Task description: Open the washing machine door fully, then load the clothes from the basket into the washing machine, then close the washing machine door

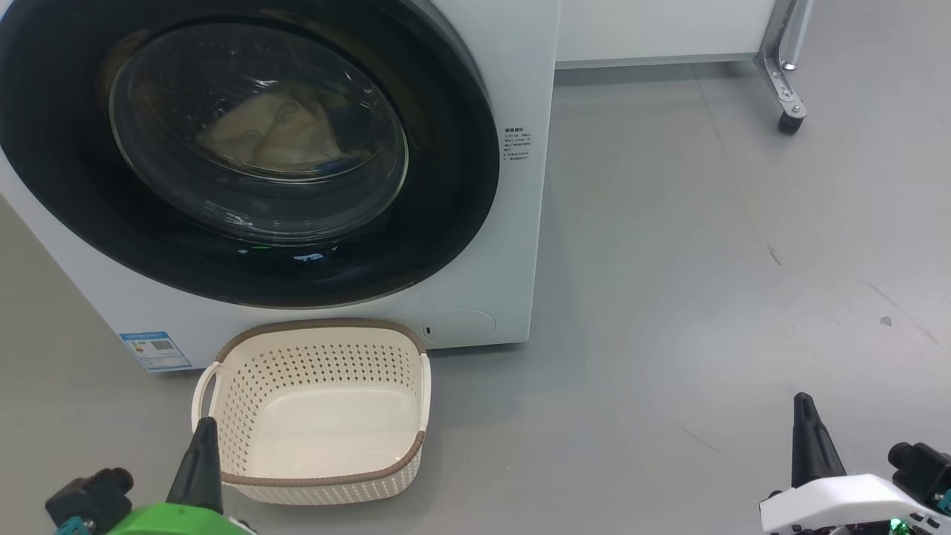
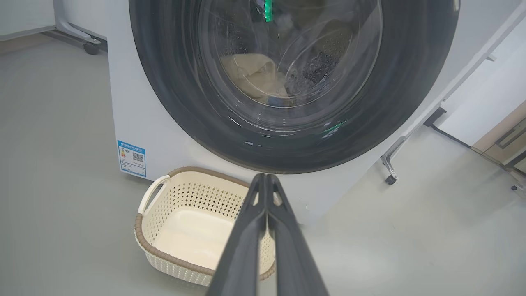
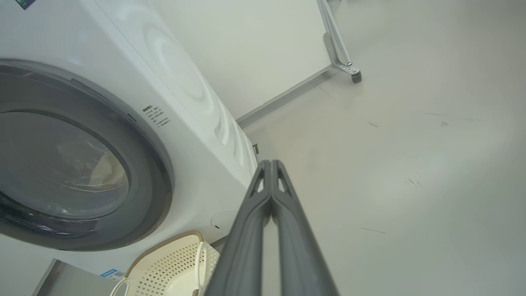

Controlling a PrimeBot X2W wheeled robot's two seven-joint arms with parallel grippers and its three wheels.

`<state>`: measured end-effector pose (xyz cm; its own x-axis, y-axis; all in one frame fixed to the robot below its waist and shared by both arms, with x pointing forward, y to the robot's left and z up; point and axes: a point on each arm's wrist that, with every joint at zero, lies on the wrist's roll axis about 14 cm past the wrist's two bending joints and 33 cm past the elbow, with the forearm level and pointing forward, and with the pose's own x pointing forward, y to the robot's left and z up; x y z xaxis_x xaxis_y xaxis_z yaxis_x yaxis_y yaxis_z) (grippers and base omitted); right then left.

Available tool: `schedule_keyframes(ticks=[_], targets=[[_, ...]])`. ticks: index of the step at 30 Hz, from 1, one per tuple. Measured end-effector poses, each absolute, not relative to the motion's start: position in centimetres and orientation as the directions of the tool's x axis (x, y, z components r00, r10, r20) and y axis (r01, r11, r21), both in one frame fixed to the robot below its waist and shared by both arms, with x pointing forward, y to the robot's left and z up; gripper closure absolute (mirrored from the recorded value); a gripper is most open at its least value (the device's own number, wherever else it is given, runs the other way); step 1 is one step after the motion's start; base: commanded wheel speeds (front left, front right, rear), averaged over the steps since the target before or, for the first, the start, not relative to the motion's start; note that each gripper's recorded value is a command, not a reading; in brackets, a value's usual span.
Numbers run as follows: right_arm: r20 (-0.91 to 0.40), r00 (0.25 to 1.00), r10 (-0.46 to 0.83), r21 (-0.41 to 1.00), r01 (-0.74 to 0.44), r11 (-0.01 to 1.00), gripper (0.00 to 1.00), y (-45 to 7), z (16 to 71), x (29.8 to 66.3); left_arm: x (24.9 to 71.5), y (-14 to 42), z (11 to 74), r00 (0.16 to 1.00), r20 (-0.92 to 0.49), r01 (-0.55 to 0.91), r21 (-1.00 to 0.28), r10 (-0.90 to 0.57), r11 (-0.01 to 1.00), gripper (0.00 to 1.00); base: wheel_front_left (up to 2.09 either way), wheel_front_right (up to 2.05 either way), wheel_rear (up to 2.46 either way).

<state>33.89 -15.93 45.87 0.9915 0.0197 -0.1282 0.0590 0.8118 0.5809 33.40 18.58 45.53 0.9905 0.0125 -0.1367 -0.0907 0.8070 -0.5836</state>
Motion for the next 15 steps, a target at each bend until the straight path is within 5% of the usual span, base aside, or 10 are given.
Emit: schedule_keyframes(ticks=[15], targets=[[-0.156,0.988,-0.001,0.735,0.117,0.667,1.00,-17.0,45.7,34.6,34.4,18.9,45.8,0.989,-0.148,-0.120,-0.737,0.014,0.665,1.00,0.00,0.00,0.00]])
